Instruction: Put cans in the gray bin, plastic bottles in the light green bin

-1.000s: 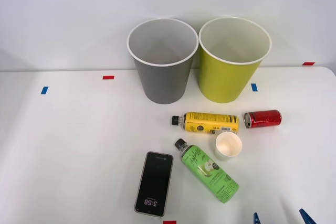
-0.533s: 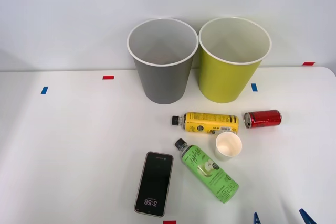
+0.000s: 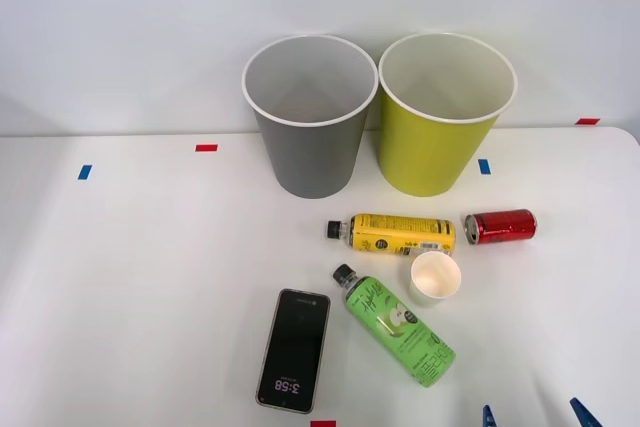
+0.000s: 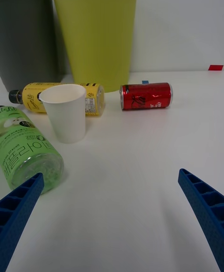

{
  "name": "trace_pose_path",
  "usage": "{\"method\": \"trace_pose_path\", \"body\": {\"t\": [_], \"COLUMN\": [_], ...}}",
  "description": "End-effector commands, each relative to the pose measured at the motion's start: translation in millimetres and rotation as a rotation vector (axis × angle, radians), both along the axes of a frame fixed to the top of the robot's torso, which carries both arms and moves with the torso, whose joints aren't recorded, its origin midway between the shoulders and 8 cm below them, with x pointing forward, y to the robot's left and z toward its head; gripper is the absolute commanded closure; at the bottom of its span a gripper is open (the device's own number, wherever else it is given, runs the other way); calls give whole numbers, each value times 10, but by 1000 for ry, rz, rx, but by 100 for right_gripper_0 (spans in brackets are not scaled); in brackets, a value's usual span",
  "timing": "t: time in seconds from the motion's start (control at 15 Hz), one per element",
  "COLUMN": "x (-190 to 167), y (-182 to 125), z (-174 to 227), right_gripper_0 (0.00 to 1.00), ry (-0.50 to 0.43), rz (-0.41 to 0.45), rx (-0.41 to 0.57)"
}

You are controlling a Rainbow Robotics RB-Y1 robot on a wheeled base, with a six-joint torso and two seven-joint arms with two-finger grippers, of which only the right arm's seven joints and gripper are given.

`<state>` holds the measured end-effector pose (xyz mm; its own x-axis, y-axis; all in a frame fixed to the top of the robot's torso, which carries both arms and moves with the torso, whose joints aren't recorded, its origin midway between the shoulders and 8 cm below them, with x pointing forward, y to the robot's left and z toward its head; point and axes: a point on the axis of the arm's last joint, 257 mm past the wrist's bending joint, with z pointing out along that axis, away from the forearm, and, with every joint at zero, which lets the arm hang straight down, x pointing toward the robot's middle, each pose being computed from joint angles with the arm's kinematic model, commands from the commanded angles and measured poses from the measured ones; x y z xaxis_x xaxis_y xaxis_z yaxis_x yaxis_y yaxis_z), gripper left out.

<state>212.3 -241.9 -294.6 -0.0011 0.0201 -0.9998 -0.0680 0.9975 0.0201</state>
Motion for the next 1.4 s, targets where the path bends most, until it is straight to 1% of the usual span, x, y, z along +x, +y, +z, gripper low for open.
{"method": "trace_pose_path", "body": {"t": [0.07,1.4], "x": [0,0], "y": [0,0], "z": [0,0], "right_gripper_0": [0,0], "ry": [0,0], "rz": [0,0], "rx": [0,0]}}
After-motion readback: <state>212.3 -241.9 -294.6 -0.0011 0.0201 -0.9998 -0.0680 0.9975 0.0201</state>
